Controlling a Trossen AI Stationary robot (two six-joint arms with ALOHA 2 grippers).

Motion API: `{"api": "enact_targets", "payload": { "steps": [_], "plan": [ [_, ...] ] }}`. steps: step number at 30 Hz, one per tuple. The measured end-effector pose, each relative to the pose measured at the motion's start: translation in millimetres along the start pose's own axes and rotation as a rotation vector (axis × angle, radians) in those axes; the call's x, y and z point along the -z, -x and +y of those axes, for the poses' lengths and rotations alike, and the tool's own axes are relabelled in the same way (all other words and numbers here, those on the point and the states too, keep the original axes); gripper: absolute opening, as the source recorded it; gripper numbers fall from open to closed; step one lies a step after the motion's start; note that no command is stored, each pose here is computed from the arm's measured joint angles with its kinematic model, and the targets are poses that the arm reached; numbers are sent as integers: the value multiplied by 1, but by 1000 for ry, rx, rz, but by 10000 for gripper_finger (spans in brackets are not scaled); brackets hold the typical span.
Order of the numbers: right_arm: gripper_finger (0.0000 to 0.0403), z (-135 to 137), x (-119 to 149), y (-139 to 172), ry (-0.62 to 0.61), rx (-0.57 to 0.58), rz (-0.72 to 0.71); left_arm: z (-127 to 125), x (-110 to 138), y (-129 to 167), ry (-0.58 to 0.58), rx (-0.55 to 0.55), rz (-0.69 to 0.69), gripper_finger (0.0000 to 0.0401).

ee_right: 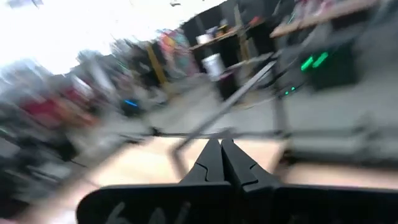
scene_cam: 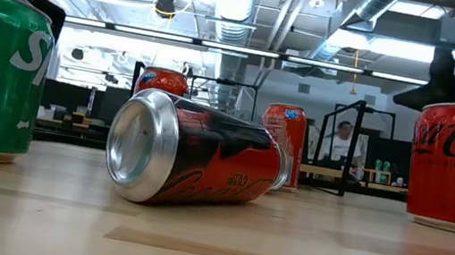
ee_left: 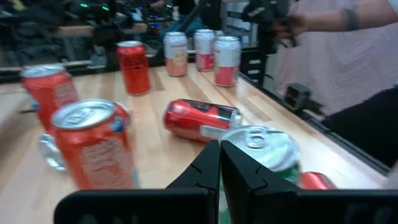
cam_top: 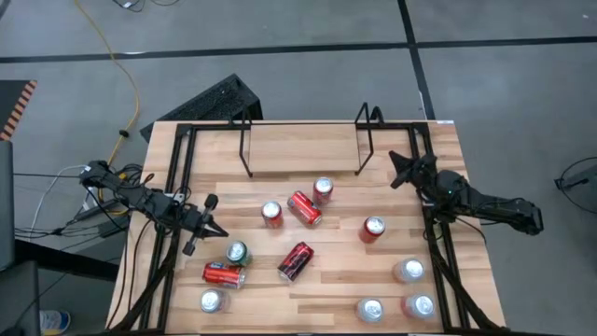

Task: Place canned beverage on shelf
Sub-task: Put the red soda can on the shelf

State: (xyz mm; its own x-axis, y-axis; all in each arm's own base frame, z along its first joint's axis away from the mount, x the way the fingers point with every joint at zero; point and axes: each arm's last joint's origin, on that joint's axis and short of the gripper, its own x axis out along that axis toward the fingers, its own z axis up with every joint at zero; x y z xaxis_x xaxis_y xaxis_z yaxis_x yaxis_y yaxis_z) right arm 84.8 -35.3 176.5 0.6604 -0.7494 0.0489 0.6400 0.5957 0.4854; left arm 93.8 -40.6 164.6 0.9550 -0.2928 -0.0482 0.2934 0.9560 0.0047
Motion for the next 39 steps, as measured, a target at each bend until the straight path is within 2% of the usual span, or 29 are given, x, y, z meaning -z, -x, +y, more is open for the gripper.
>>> {"api": "enact_targets", "payload": {
  "steps": [3,6,12,20,25,30,39],
  "plan": [
    [0,2,0,0,-205,-52,21,1,-1,0,14,-32,-6,0],
    [0,2,0,0,-279,-56,24,2,-1,0,67,-73,-17,0],
    [0,2,-1,0,-274,-60,22,3,-1,0,239,-88,-25,0],
    [0,3,-1,0,-268,-64,20,3,-3,0,260,-111,-43,0],
    [0,4,-2,0,-198,-98,26,6,-16,2,344,-189,-205,0],
    [0,7,-5,1,-216,-136,13,10,-34,8,358,-261,-401,0],
    [0,9,-4,2,-219,-154,22,12,-49,16,354,-283,-563,0]
  ]
}}
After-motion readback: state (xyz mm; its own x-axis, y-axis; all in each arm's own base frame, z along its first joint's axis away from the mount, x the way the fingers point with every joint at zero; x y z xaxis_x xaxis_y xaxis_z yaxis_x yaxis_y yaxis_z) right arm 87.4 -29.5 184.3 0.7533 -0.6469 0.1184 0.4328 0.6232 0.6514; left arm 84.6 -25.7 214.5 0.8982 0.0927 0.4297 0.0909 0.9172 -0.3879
